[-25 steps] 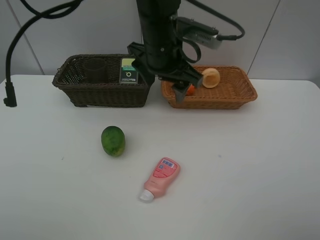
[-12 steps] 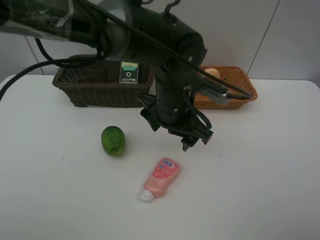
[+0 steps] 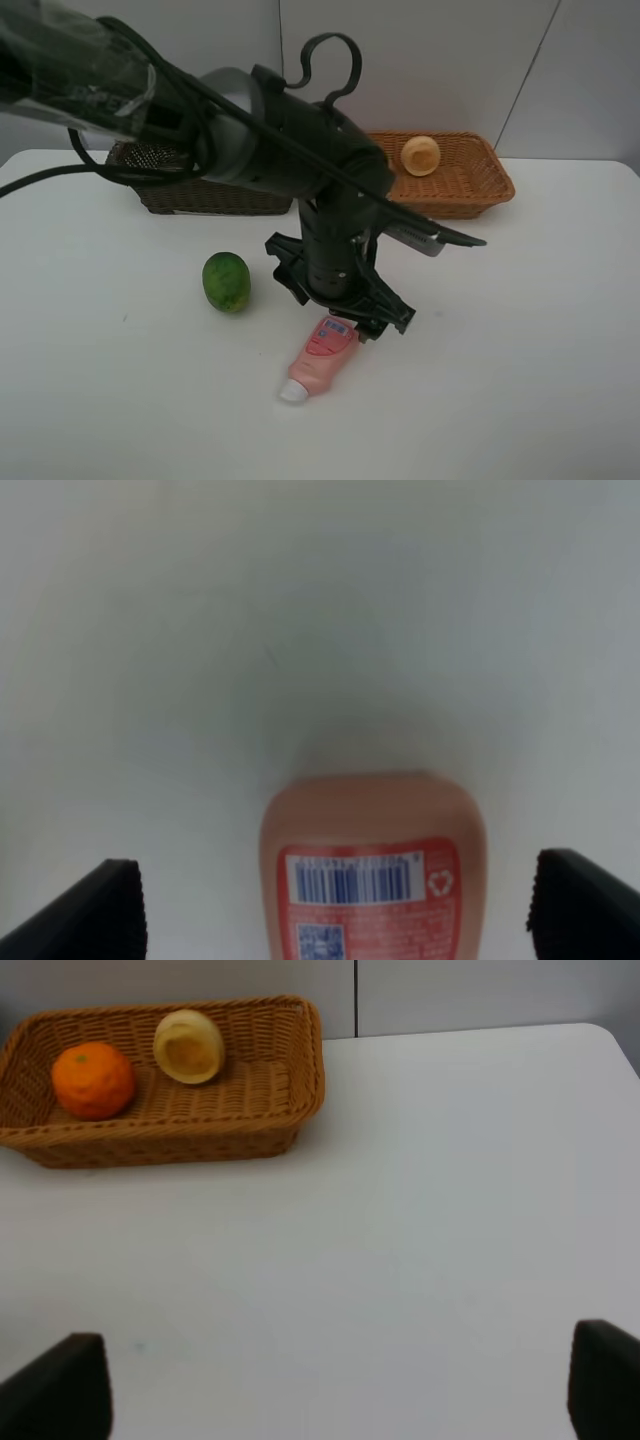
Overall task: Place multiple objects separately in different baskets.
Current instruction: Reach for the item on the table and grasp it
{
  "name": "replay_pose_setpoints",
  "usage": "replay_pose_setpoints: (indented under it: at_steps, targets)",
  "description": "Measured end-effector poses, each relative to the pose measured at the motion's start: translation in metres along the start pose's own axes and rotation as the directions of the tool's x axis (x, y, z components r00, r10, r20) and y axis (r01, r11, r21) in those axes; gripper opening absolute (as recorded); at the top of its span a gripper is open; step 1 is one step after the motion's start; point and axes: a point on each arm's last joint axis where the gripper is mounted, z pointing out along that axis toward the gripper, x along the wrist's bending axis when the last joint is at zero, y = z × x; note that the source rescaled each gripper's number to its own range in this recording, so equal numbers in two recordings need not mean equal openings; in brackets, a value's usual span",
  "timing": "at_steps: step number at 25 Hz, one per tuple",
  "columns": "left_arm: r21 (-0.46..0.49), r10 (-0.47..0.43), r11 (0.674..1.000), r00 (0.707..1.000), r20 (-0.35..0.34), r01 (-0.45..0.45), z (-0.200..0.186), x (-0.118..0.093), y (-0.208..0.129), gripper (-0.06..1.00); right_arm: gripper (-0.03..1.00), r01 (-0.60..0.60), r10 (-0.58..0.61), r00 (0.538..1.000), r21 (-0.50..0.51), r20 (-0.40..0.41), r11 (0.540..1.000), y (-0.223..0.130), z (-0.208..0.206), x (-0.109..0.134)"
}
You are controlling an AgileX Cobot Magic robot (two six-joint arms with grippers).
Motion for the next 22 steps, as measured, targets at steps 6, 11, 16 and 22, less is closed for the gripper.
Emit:
replay_pose_setpoints:
  at_steps: [6, 11, 16, 22]
  targets:
    - [0.009, -0.015, 1.0, 1.0, 0.006, 0.015, 0.007, 0.001, -0.007, 0.99, 0.97, 0.0, 0.0, 1.0, 0.0, 0.0, 1.0, 0.0, 0.0, 0.0]
    - [0.027, -0.044, 0.999, 0.999, 0.025, 0.043, 0.01, -0.001, -0.008, 0.99, 0.97, 0.0, 0.0, 1.0, 0.0, 0.0, 1.0, 0.0, 0.0, 0.0]
    - [0.062, -0.068, 0.996, 0.997, 0.037, 0.066, 0.019, -0.004, -0.011, 0.99, 0.97, 0.0, 0.0, 1.0, 0.0, 0.0, 1.0, 0.0, 0.0, 0.0]
    - [0.075, -0.082, 0.994, 0.996, 0.044, 0.078, 0.019, -0.005, -0.012, 0.99, 0.97, 0.0, 0.0, 1.0, 0.0, 0.0, 1.0, 0.0, 0.0, 0.0]
